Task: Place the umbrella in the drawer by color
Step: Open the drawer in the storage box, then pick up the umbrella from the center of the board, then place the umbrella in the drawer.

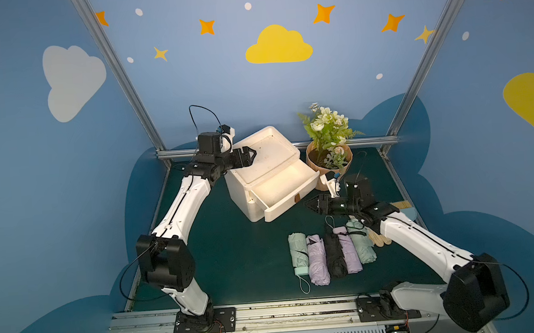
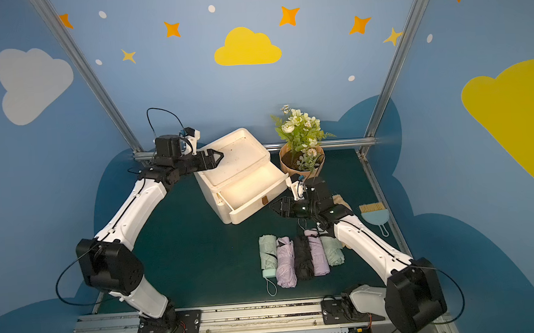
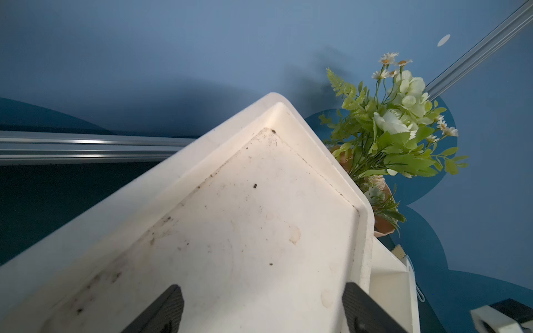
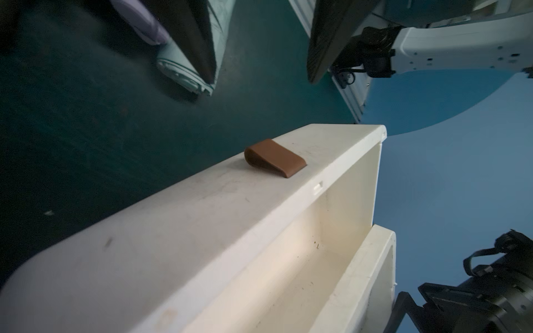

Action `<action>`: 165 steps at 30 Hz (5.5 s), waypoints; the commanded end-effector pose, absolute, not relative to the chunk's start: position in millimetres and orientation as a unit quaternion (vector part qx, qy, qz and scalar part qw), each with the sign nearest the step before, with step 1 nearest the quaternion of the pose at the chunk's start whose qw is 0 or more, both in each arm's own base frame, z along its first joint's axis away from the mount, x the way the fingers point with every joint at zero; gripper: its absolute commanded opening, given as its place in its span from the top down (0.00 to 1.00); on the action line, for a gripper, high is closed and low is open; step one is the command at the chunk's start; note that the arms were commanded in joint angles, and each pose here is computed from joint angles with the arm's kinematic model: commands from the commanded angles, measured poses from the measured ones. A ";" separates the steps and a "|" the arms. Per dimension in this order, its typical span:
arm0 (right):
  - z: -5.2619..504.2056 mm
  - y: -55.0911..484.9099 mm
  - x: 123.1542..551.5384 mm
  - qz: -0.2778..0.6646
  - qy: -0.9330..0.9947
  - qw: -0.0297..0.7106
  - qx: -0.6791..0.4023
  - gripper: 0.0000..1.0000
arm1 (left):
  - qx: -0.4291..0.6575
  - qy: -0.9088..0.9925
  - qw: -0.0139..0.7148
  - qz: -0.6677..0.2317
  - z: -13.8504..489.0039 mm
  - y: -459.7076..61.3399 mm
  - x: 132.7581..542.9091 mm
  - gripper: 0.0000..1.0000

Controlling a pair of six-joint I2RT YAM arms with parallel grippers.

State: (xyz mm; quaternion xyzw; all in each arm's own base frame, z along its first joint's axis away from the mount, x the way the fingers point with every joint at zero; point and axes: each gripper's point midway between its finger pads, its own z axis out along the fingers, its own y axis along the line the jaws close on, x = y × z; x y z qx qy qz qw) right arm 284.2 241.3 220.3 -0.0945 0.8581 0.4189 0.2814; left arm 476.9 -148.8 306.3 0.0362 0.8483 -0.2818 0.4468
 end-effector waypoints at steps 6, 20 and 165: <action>205.1 178.3 211.8 0.243 0.941 0.213 -0.103 0.32 | 0.005 0.826 0.495 -0.272 325.0 -129.8 438.4 0.04; 105.0 205.7 155.5 0.115 0.983 0.056 -0.131 0.22 | -0.058 0.833 0.495 -0.240 273.9 -101.3 384.3 0.00; 265.1 137.8 260.4 0.230 0.846 0.472 -0.092 0.02 | 0.481 0.801 0.297 0.199 240.4 -312.9 443.9 0.83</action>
